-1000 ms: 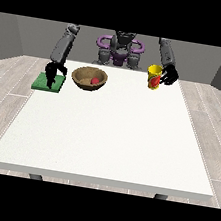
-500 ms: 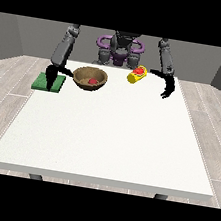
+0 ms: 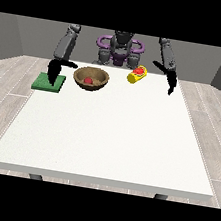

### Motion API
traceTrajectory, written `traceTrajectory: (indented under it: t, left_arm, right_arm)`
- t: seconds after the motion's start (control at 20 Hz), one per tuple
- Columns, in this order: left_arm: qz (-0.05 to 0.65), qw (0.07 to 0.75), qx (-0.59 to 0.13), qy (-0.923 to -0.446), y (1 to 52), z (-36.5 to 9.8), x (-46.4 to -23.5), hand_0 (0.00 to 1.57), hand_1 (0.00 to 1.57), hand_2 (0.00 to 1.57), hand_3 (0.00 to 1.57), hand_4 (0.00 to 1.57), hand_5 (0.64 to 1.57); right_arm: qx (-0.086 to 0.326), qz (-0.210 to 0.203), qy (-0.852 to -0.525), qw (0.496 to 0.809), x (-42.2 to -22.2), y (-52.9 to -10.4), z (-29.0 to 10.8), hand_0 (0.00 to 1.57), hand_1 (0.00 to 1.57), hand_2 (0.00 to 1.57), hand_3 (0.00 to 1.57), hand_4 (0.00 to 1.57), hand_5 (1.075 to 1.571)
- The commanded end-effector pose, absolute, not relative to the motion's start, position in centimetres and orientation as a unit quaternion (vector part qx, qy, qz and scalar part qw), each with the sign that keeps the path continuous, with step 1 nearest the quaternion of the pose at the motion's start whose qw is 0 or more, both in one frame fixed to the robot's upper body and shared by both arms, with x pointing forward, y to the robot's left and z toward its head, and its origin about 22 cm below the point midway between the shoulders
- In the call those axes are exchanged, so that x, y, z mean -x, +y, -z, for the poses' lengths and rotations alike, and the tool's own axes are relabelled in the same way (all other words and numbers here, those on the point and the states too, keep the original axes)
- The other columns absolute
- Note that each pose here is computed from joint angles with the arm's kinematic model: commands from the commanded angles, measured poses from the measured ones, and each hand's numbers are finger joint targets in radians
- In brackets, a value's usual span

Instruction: Pick the cup and pour the ball into the bowl, then pick the bowl and place it on the pad

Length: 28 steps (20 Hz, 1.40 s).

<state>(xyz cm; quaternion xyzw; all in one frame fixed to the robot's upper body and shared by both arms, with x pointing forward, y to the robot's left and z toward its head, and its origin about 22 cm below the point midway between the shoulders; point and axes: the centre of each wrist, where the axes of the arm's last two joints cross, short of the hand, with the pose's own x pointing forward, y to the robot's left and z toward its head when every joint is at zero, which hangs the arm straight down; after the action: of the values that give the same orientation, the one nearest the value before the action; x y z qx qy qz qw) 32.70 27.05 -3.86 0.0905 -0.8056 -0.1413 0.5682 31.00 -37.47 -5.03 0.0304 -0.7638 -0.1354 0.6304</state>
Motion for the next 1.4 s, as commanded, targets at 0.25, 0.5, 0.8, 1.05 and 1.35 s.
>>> traceTrajectory:
  t: [0.25, 0.5, 0.8, 1.05, 1.35]
  left_arm:
    - [0.108, 0.637, -0.113, -0.755, 30.1, 8.3, -28.8, 0.0, 0.0, 0.0, 0.0, 0.0, 0.702]
    - [0.137, 0.603, -0.087, -0.781, 25.6, 5.3, -31.3, 0.0, 0.0, 0.0, 0.0, 0.0, 0.688]
    - [0.137, 0.553, -0.091, -0.817, 28.1, 2.3, -32.6, 0.0, 0.0, 0.0, 0.0, 0.0, 0.697]
    - [0.145, 0.579, -0.072, -0.799, 28.0, 3.1, -31.8, 0.0, 0.0, 0.0, 0.0, 0.0, 0.683]
    - [0.186, 0.506, -0.035, -0.842, 25.8, -0.7, -34.4, 0.0, 0.0, 0.0, 0.0, 0.0, 0.714]
  right_arm:
    - [-0.083, 0.114, -0.677, 0.722, -28.7, -29.7, 9.7, 0.0, 0.0, 0.0, 0.0, 0.0, 1.57]
    - [-0.056, 0.164, -0.684, 0.708, -30.5, -29.1, 10.0, 0.0, 0.0, 0.0, 0.0, 0.0, 1.571]
    - [-0.056, 0.183, -0.713, 0.675, -31.6, -29.6, 9.5, 0.0, 0.0, 0.0, 0.0, 0.0, 1.569]
    - [-0.016, 0.207, -0.617, 0.76, -29.9, -28.1, 11.7, 0.0, 0.0, 0.0, 0.0, 0.47, 1.551]
    - [0.209, -0.059, -0.602, 0.768, -25.3, -33.9, 12.9, 1.57, 1.57, 1.57, 1.57, 1.2, 1.559]
